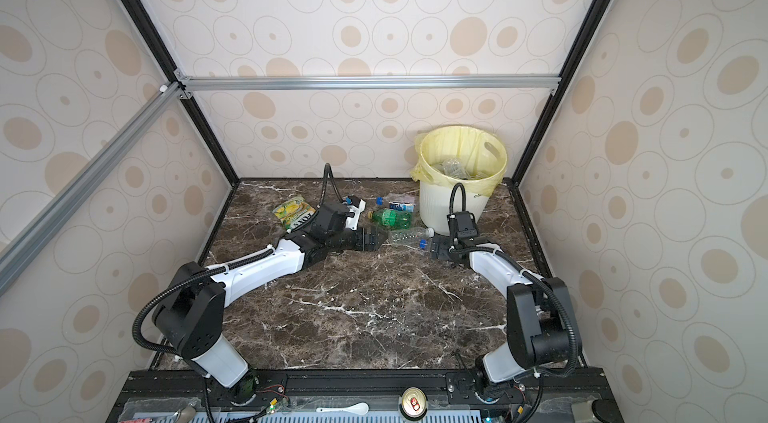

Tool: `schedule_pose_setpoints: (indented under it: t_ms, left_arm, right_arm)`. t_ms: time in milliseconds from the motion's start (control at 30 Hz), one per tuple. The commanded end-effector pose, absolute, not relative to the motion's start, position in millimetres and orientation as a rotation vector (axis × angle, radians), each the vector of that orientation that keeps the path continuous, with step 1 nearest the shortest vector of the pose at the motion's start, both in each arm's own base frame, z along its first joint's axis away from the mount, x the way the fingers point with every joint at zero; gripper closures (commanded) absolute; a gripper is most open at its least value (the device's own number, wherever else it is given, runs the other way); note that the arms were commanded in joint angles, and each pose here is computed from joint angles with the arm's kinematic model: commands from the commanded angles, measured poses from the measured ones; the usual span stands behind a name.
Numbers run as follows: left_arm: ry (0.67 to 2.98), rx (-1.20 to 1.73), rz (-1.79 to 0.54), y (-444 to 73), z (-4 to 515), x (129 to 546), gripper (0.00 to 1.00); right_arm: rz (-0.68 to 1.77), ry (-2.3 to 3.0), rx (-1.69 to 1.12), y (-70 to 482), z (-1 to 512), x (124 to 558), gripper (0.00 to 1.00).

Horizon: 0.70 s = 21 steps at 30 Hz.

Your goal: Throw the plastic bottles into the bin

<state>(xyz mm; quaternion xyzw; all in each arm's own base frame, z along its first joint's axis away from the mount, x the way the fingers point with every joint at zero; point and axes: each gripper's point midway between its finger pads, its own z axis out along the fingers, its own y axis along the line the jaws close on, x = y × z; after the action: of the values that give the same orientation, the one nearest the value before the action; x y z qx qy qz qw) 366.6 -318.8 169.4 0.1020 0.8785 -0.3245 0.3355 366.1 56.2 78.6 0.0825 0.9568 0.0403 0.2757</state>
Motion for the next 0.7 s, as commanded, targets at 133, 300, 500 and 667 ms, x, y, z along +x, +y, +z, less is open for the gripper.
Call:
schedule_pose_setpoints:
  t_ms: [133, 300, 500, 667]
  left_arm:
    - [2.295, 0.257, -0.873, -322, 166, 365, 0.01]
    - [2.3, 0.261, -0.877, -323, 164, 365, 0.01]
    - [2.302, 0.265, -0.88, -324, 163, 365, 0.01]
    - [2.306, 0.278, -0.866, -323, 161, 364, 0.01]
  right_arm:
    - [0.099, 2.546, 0.241, 51, 91, 358, 0.0]
    - [-0.031, 2.528, 0.28, 32, 102, 362, 0.0]
    - [-0.037, 2.535, 0.292, 31, 95, 378, 0.0]
    - [-0.041, 2.531, 0.281, 31, 89, 391, 0.0]
